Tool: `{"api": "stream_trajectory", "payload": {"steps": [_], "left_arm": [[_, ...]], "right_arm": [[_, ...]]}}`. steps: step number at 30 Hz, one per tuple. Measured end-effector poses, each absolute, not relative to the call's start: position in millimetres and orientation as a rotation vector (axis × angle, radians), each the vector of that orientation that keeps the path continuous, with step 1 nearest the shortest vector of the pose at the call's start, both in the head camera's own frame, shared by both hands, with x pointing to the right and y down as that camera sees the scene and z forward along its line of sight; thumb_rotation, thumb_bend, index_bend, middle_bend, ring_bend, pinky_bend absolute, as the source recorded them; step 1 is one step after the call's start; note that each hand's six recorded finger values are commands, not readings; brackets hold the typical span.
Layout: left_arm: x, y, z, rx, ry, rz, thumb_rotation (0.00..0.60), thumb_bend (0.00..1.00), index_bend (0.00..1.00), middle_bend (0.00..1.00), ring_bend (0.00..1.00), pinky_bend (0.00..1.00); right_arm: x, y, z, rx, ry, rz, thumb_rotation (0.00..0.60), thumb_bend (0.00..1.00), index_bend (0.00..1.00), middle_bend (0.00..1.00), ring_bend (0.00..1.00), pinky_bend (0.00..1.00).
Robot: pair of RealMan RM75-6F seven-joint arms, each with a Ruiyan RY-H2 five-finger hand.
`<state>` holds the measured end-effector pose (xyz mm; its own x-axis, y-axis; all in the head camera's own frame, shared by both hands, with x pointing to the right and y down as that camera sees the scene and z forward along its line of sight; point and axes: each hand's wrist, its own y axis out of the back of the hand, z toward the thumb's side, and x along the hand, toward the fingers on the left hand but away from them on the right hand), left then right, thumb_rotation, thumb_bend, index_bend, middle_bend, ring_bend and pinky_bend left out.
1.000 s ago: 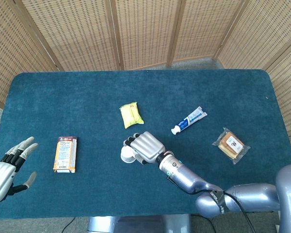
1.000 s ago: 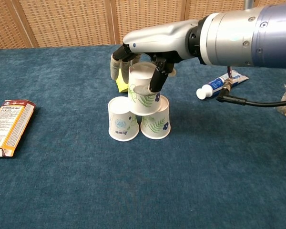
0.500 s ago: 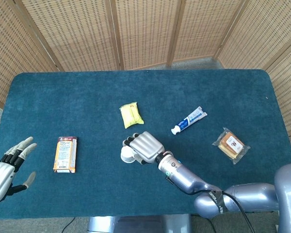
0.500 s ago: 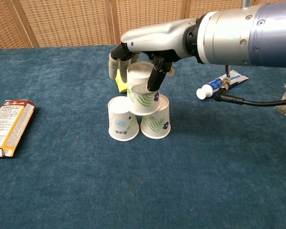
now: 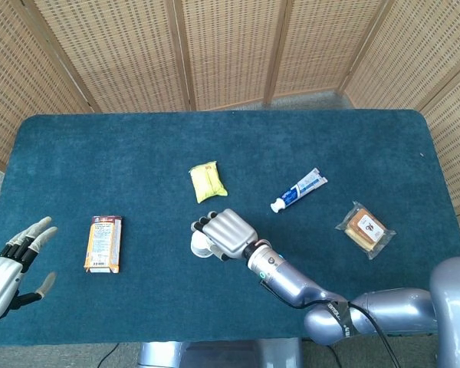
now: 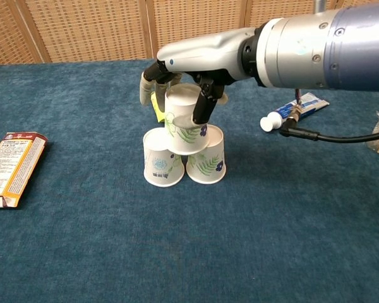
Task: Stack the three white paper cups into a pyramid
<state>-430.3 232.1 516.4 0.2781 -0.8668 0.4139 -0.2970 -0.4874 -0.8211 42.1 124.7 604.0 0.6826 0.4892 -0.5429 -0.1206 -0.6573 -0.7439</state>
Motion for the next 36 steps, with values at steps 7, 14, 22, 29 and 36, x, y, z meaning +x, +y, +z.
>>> {"api": "stream_trajectory", "payload": {"steps": [7, 14, 22, 29, 36], "left_arm": [[-428.9, 231.9, 516.2, -1.938, 1.042, -1.183, 0.600, 0.49, 0.00, 0.00, 0.00, 0.13], [-429.5, 232.1, 515.2, -1.936, 1.043, -1.180, 0.600, 0.49, 0.00, 0.00, 0.00, 0.13], [-428.9, 231.9, 515.0, -1.939, 1.043, -1.173, 0.600, 0.49, 0.00, 0.00, 0.00, 0.13], [-428.6, 231.5, 514.8, -1.939, 1.043, -1.171, 0.600, 0.49, 0.00, 0.00, 0.00, 0.13], [-428.1, 231.5, 514.3, -1.940, 1.045, -1.166, 0.600, 0.49, 0.00, 0.00, 0.00, 0.13]], "right_arm": [[44.4, 124.5, 601.8, -2.088, -0.275, 0.968, 0.600, 0.45, 0.12, 0.27, 0.23, 0.62], [46.1, 125.2, 601.5, -2.084, -0.259, 0.971, 0.600, 0.45, 0.09, 0.26, 0.22, 0.51], [48.0, 126.0, 601.7, -2.079, -0.247, 0.977, 0.600, 0.45, 0.00, 0.22, 0.15, 0.34], [49.2, 126.6, 601.7, -2.078, -0.233, 0.983, 0.600, 0.45, 0.00, 0.17, 0.11, 0.29], [49.9, 126.9, 601.6, -2.078, -0.225, 0.989, 0.600, 0.45, 0.00, 0.11, 0.05, 0.26]]}}
